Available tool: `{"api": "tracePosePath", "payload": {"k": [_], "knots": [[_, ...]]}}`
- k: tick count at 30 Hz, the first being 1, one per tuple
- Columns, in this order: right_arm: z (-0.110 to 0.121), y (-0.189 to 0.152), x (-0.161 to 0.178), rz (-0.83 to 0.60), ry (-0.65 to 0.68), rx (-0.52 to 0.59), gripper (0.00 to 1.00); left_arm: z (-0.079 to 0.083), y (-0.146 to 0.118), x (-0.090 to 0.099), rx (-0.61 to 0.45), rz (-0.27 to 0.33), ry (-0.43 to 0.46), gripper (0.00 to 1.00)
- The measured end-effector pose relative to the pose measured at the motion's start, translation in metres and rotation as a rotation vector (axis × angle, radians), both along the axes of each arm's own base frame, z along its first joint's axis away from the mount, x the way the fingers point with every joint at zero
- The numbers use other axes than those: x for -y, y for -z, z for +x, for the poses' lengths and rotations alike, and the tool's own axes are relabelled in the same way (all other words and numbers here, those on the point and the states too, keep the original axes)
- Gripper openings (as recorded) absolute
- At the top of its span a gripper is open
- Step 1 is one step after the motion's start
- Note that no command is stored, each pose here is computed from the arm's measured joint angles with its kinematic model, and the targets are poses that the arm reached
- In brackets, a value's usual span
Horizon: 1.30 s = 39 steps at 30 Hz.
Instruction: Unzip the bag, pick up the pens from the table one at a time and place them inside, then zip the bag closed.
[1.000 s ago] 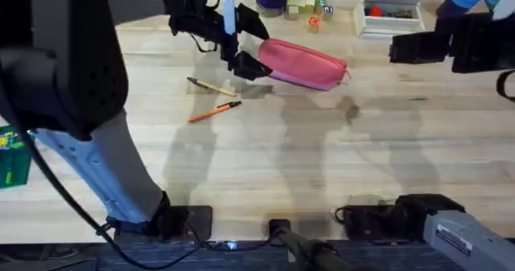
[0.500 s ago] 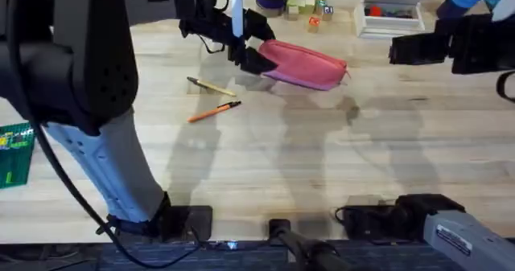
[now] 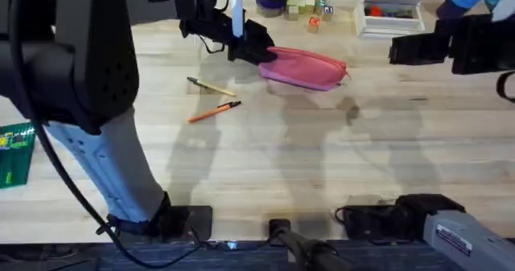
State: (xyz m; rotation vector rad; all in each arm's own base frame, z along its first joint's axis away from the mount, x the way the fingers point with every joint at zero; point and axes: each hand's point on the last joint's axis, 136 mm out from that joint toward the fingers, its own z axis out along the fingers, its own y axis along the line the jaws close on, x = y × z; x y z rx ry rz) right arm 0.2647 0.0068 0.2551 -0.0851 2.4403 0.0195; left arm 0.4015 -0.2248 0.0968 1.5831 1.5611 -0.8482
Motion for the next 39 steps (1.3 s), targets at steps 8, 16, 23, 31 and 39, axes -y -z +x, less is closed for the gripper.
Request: {"api": "tracePosePath", "payload": {"k": [8, 16, 23, 31, 39], "knots": [[0.0000, 0.0001, 0.0000, 0.000, 0.000, -0.001, 0.996, 0.0000, 0.0000, 0.0000, 0.000, 0.000, 0.000, 0.042], [-0.0001, 0.0000, 0.0000, 0.000, 0.000, 0.000, 0.995, 0.0002, -0.0001, 0.0000, 0.001, 0.000, 0.000, 0.042], [0.0000, 0.0000, 0.0000, 0.000, 0.000, 0.000, 0.996, 0.0012, -0.0005, 0.0002, 0.008, -0.002, 0.000, 0.042], [0.0000, 0.0001, 0.0000, 0.000, 0.000, -0.001, 0.996, 0.0013, -0.0006, 0.0003, 0.008, -0.002, 0.000, 0.042], [0.0000, 0.0000, 0.0000, 0.000, 0.000, 0.000, 0.996, 0.0018, -0.0008, 0.0003, 0.011, -0.002, 0.000, 0.042]]}}
